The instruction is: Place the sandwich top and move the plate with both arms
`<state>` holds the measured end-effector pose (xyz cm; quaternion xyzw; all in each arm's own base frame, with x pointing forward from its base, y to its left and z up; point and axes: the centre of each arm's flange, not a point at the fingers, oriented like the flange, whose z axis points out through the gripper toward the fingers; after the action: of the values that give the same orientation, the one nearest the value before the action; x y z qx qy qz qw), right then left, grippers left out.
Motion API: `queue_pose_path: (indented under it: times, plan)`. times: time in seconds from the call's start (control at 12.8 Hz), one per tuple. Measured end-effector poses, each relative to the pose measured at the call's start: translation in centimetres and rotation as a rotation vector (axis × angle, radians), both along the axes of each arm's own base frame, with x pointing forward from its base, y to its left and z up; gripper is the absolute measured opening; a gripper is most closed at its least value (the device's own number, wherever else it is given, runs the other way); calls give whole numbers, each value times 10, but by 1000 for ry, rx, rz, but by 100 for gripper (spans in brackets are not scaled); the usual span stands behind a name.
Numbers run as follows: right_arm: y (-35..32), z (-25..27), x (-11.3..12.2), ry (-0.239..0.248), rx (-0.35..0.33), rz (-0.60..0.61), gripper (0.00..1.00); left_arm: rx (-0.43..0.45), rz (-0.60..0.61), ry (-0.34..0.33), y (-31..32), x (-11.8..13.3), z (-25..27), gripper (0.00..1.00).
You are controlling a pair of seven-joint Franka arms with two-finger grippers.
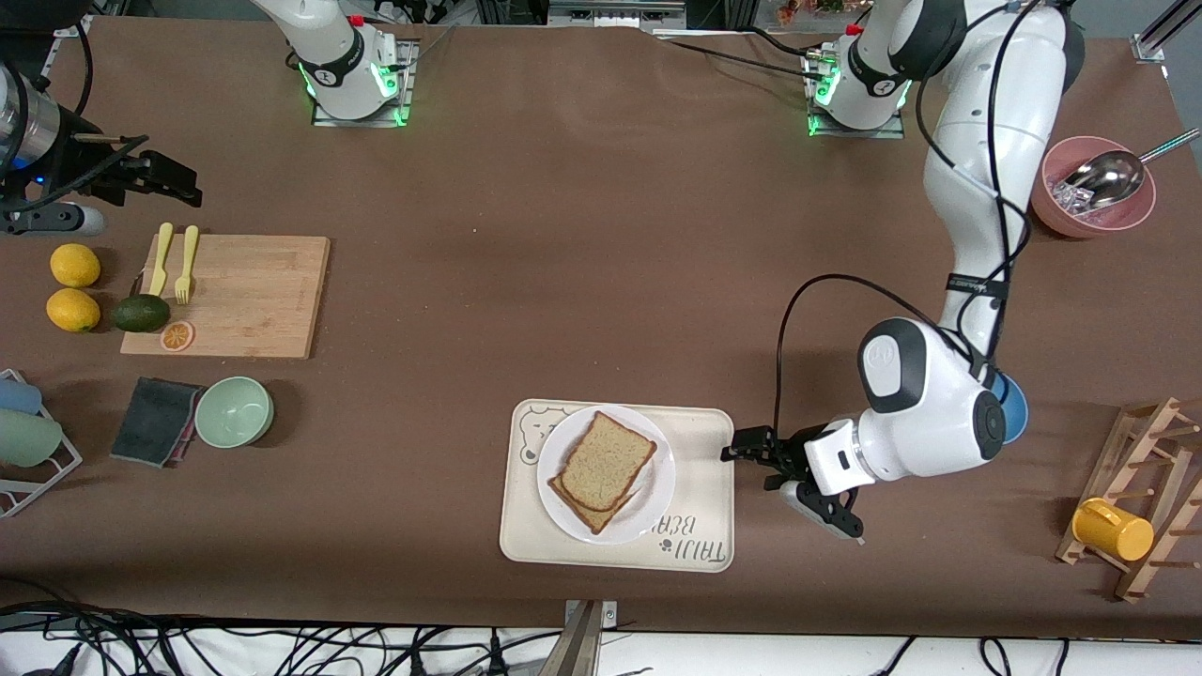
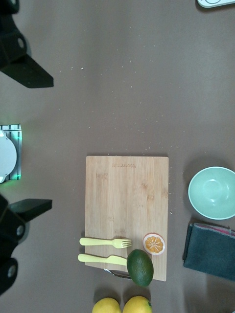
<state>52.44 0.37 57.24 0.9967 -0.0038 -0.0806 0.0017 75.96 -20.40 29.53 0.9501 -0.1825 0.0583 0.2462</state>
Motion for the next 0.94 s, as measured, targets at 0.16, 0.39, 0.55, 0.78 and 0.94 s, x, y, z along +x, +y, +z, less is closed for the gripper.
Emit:
queue_pose_path:
  times: [0.16, 0.39, 0.55, 0.78, 0.94]
  plan:
    - [0, 0, 0, 0, 0, 0, 100, 130, 4, 83, 4, -13, 33, 100]
    - [0, 0, 0, 1, 0, 0, 100, 319, 85, 190, 13, -40, 100, 100]
    - [0, 0, 0, 1, 0, 0, 100, 379, 149, 208, 14, -59, 155, 100]
    - [0, 0, 0, 1, 0, -1, 100, 438, 178, 204, 28, -92, 232, 100]
    - [0, 0, 0, 1, 0, -1, 100, 464, 180, 228, 39, -115, 268, 100]
